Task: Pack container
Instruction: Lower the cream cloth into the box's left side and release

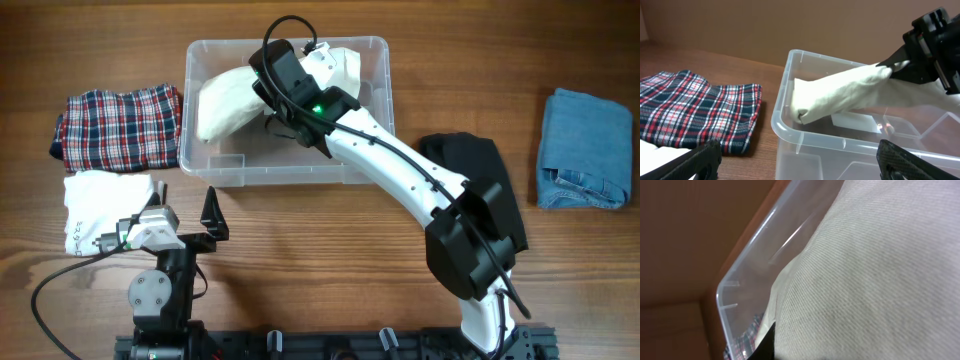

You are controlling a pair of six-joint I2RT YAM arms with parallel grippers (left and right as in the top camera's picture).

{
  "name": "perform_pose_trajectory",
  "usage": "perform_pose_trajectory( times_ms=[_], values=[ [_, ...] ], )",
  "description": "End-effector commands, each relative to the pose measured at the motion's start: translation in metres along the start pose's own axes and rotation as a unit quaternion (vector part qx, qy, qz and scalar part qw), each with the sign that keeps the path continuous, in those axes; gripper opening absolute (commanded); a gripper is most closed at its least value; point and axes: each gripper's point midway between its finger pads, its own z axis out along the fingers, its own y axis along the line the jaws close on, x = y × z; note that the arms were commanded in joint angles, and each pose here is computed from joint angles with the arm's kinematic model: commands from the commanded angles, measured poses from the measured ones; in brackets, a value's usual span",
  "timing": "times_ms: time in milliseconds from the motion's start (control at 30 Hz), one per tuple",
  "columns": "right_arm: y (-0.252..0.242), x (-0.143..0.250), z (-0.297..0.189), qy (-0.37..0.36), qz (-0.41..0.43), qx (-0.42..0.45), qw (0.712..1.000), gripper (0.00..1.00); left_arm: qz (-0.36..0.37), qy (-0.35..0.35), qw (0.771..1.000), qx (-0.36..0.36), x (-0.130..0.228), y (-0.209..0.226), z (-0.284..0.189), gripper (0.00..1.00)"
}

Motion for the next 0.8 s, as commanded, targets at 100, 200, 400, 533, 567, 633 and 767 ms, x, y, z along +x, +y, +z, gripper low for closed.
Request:
perform_pose_trajectory(
  times_ms=[100, 200, 400, 533, 567, 633, 767],
  values=[
    [0.001, 0.008, 0.003, 0.01, 0.001, -0.001, 1.0, 0.23, -0.003, -0.002, 1.0, -0.003, 0.001, 0.001, 0.0, 1.0],
    [-0.012, 0.011, 0.003, 0.017, -0.029, 0.023, 0.999, 0.55, -0.003, -0.002, 1.0, -0.003, 0.001, 0.001, 0.0, 1.0],
    [-0.024, 0.016, 0.002, 0.034, -0.095, 0.045, 0.994, 0.72, -0.003, -0.002, 1.0, -0.003, 0.001, 0.001, 0.0, 1.0],
    [-0.022, 0.026, 0.001, 0.063, -0.151, 0.033, 0.986, 0.72, -0.003, -0.002, 1.0, -0.003, 0.001, 0.001, 0.0, 1.0],
    [-0.021, 0.028, 0.001, 0.071, -0.161, 0.03, 0.984, 0.72, -0.003, -0.002, 1.0, -0.003, 0.001, 0.001, 0.0, 1.0],
    [-0.019, 0.03, -0.002, 0.078, -0.188, 0.022, 0.979, 0.72, -0.003, -0.002, 1.0, -0.003, 0.001, 0.001, 0.0, 1.0],
    [-0.009, 0.026, -0.025, 0.085, -0.266, 0.005, 0.96, 0.74, -0.003, -0.002, 1.0, -0.003, 0.001, 0.001, 0.0, 1.0]
  ],
)
